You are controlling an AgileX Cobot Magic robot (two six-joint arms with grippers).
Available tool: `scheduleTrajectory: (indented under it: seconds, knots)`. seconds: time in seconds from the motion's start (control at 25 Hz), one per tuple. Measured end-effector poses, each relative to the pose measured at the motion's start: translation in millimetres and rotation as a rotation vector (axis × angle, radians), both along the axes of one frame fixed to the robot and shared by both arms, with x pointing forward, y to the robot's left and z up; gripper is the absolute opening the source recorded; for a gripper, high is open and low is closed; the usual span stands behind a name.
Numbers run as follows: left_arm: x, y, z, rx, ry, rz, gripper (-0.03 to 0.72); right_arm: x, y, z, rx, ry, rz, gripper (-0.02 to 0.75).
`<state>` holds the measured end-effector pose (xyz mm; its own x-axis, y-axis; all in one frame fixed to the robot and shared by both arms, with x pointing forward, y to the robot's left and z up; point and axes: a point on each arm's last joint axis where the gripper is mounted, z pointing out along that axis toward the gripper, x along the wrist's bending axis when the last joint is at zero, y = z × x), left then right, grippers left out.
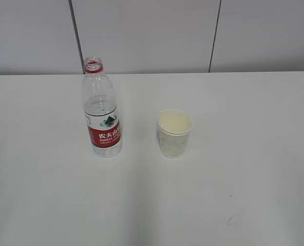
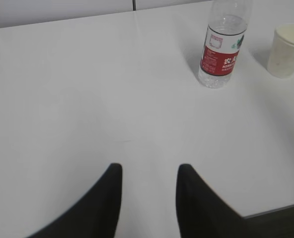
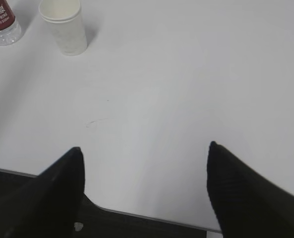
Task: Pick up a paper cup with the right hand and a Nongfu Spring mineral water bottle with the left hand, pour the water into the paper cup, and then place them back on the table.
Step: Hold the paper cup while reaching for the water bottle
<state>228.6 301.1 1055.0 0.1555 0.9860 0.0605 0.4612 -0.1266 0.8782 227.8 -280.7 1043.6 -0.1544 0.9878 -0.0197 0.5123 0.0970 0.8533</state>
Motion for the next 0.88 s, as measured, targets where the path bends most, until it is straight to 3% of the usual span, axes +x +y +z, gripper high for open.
scheduleTrajectory:
  seconds: [0.88]
  knots:
    - [0.0,-0.2,0.0,-0.002,0.000,-0.001,0.239,0.0,0.0,0.0,0.000,0.000,0.000,0.568]
